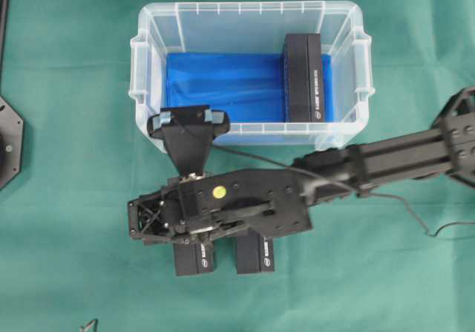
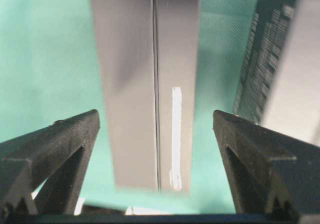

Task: Take the box out of the case with the right arm.
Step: 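Lower the box onto the cloth beside the first box, then open the right gripper and withdraw it to the right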

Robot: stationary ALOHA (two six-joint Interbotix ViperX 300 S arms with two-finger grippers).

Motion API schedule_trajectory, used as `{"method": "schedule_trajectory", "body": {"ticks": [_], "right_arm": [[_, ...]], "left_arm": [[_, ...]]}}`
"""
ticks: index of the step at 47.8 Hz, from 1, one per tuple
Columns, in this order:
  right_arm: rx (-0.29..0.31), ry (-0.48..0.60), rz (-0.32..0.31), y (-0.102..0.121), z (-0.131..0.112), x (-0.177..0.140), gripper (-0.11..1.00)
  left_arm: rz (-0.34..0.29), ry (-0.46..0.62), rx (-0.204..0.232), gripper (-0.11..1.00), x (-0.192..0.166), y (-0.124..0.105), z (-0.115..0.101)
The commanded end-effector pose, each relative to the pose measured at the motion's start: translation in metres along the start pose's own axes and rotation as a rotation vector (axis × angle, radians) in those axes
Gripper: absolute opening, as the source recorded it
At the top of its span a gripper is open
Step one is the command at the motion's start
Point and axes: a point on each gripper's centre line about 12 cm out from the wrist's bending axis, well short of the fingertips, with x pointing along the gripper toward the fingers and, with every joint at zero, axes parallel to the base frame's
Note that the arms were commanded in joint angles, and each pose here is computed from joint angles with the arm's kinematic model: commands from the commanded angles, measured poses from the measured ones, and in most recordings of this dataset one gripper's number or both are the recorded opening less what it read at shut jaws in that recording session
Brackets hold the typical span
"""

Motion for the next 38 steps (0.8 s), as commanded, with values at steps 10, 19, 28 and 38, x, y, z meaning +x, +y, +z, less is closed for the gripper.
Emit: {"method": "schedule_trajectory", "body": {"ticks": [10,19,28,38], "right_arm": [[-0.004,-0.017,0.102,0.001,0.009,-0.065,0.88],[-0.021,-0.022,0.099,0.001,0.012,-0.066,0.88],[-0.053,-0.029,0.076,-0.003,0.013,-0.07,0.88],[-0.09,-0.038,0.035,-0.017,0.017,-0.085,0.88]], "left_arm": [[0.0,-0.012,-0.002,0.0,-0.002,0.0,0.003],[0.0,-0.011,-0.002,0.0,-0.002,0.0,0.003],[0.0,-0.011,-0.002,0.0,-0.002,0.0,0.003],[0.001,-0.008,-0.003,0.0,-0.001,0.0,0.004]]}}
